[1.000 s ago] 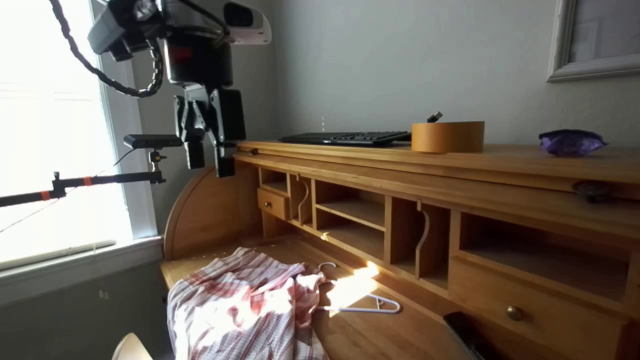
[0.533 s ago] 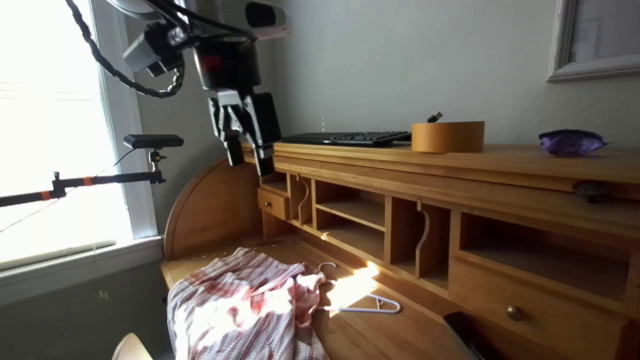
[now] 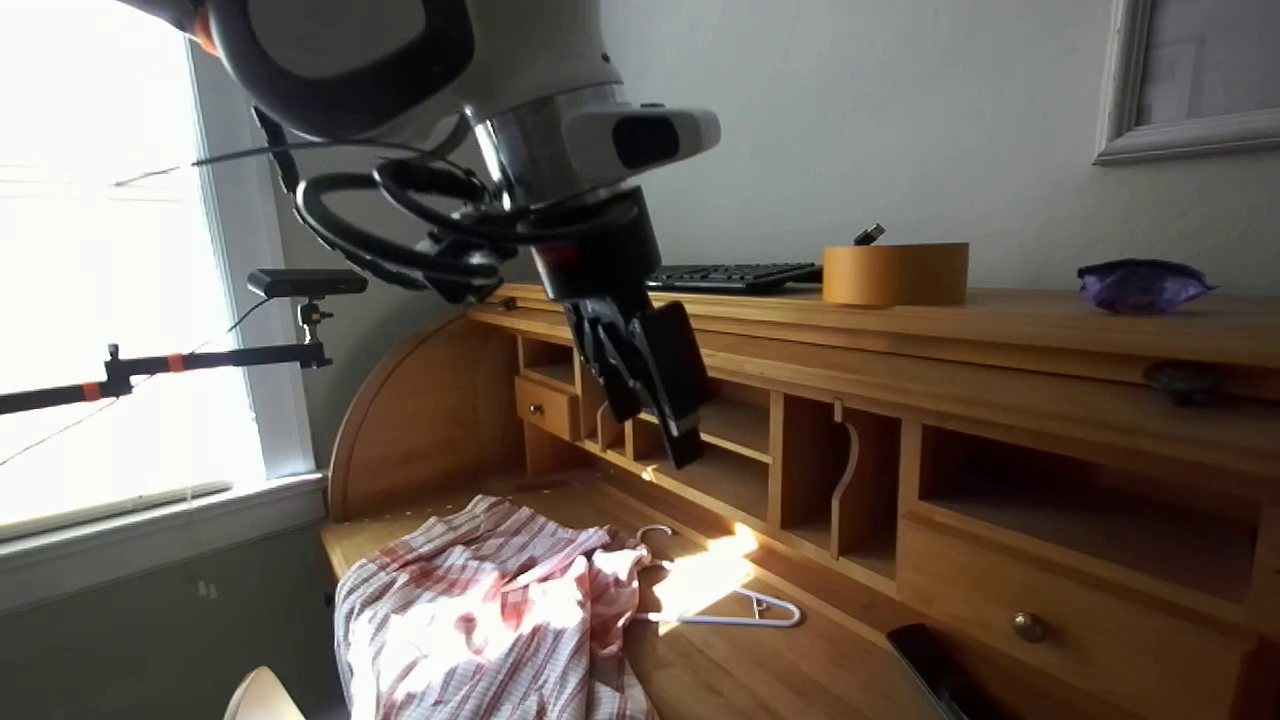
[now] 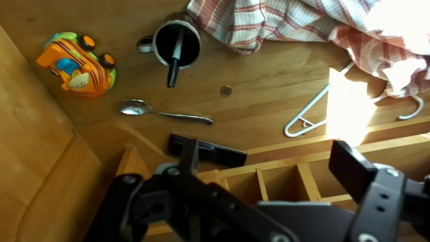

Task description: Remove the marker from the cup

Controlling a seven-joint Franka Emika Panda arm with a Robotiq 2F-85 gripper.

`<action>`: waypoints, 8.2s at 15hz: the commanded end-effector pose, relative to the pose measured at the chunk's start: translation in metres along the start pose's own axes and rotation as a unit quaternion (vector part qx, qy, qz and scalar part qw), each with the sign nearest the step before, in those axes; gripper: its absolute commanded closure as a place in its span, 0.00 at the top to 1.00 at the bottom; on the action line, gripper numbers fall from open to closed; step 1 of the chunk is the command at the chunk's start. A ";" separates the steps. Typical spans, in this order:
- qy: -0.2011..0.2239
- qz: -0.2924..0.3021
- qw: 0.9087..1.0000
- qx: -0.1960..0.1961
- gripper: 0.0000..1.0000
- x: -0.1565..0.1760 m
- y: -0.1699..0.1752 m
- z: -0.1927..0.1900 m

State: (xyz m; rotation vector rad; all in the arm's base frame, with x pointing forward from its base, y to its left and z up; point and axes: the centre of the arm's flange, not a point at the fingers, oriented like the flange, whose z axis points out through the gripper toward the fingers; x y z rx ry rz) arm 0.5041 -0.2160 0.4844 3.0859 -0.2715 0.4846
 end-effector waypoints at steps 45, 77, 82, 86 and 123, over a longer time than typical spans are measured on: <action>0.103 0.118 0.983 -0.094 0.28 -0.021 0.069 0.252; -0.052 -0.123 0.989 0.067 0.04 -0.077 -0.019 0.171; -0.047 -0.147 0.987 0.050 0.04 -0.088 -0.045 0.197; -0.026 -0.164 0.986 0.033 0.04 -0.092 -0.062 0.223; -0.098 -0.058 0.992 -0.050 1.00 -0.068 -0.022 0.001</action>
